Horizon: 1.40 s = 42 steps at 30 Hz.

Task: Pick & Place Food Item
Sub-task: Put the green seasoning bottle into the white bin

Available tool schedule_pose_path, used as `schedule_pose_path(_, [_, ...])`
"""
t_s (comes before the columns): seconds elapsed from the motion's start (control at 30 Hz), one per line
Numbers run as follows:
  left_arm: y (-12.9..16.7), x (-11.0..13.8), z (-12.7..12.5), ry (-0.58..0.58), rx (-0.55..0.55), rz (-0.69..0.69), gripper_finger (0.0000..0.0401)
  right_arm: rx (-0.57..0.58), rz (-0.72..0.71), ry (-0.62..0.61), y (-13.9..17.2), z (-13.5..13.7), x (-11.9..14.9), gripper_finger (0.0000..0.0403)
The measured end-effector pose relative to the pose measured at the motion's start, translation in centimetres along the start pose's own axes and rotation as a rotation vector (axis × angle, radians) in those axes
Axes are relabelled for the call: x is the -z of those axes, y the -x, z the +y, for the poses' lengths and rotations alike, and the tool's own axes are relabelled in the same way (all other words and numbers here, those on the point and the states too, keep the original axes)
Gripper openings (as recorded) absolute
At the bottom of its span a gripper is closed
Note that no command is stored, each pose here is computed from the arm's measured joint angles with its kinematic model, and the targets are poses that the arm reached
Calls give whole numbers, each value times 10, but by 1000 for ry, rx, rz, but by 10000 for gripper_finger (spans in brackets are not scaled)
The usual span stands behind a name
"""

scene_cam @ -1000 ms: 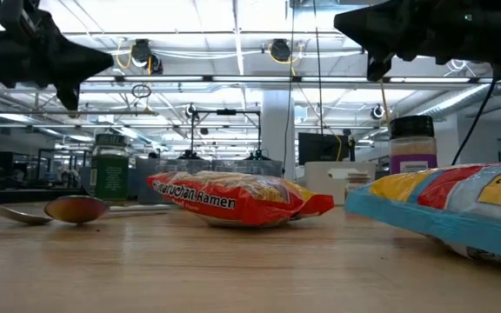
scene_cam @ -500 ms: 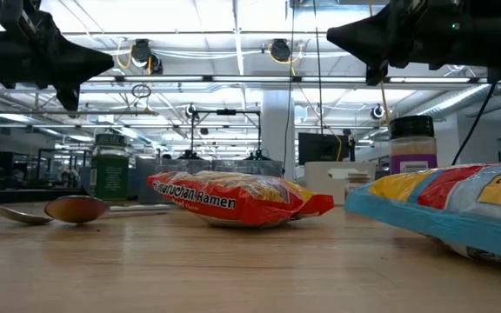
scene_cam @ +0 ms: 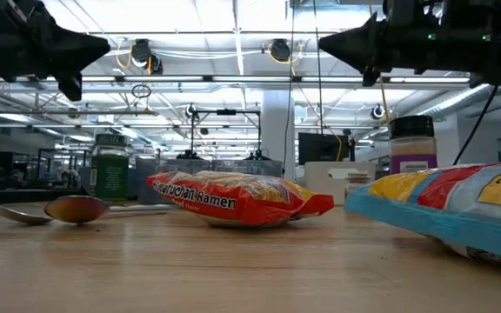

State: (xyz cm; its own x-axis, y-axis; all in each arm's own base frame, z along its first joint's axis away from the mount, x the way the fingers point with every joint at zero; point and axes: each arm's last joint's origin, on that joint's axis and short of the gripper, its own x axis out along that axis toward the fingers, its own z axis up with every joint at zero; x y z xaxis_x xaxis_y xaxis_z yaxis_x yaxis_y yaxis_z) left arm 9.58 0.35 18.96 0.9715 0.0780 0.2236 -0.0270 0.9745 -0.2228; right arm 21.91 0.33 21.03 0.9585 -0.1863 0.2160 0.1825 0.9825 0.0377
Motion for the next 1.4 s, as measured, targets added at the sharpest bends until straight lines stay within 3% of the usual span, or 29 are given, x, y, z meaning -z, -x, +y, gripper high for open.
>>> schedule_pose_path(0.17, [0,0,-1,22,33,8,47,-45,-43,-2,-1,-5,-5,44])
schedule_pose_path(0.37, [-1,-10,-3,22,32,27,62,-70,-54,15,-14,-2,-17,113])
schedule_pose_path(0.6, [-10,-50,-14,-16,29,197,167,-41,70,49,-41,-4,-32,213])
schedule_pose_path(0.77, [-24,-65,-17,-144,16,267,241,-33,81,65,-44,-6,-34,257])
schedule_pose_path(1.0, [-41,-62,-18,-215,22,266,283,-47,113,83,-38,-4,-24,268])
schedule_pose_path(1.23, [-52,-52,-16,-192,5,332,282,-45,143,58,-34,-5,-17,259])
schedule_pose_path(1.4, [-52,-34,-7,-264,-186,502,268,-43,156,64,-33,-6,-16,260])
